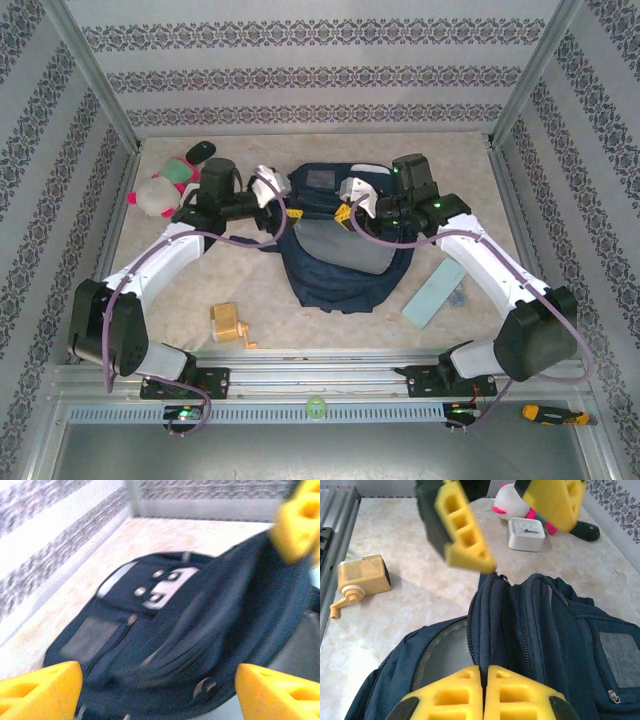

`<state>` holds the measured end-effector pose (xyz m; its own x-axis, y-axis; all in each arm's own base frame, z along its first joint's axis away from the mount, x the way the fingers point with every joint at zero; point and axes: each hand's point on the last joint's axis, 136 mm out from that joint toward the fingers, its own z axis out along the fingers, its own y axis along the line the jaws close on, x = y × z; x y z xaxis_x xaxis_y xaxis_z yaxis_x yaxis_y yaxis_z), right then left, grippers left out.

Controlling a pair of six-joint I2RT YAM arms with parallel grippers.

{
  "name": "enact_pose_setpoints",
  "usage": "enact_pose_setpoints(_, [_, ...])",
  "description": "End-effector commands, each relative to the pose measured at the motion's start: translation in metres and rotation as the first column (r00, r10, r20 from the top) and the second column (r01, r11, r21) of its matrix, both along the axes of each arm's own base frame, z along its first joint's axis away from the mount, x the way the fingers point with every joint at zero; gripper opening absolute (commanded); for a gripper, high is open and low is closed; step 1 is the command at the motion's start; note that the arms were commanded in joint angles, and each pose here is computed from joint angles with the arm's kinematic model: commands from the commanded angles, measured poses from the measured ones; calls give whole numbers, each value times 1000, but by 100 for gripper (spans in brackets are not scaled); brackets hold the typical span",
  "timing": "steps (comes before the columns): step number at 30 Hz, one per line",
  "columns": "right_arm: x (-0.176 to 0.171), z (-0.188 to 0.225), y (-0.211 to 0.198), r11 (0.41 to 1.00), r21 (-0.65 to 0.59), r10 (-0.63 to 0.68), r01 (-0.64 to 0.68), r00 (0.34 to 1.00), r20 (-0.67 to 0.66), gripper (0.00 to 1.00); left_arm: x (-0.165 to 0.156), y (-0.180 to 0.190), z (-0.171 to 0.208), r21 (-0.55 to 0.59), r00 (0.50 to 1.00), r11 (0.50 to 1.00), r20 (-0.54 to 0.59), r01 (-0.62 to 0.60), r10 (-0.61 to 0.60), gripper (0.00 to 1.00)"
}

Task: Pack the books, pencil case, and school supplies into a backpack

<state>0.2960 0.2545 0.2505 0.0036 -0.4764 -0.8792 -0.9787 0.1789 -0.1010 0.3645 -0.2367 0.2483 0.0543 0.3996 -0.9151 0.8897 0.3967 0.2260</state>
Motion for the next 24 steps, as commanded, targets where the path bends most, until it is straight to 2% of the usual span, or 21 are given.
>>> enact_pose_setpoints(1, [-14,39,12,986,100,123,-132,989,86,0,-7,-30,-5,80,976,985,145,151,-161,81])
enact_pose_setpoints(5, [-16,40,11,987,95,123,-130,990,75,0,-2,-57,-3,83,960,977,186,197,-210,81])
enact_pose_setpoints(7, [-16,39,9,990,83,106,-111,992,64,0,-6,-70,3,68,947,969,206,238,-247,78])
enact_pose_setpoints(11, [-7,32,0,998,50,32,-34,999,39,0,-21,-76,18,5,935,955,203,296,-291,81])
enact_pose_setpoints(18, [-10,31,-5,997,61,36,-38,999,29,0,-44,-59,22,45,952,966,161,255,-259,86])
enact_pose_setpoints(24, [-13,37,-2,994,89,62,-63,998,15,0,-17,-77,9,96,967,979,166,178,-193,87])
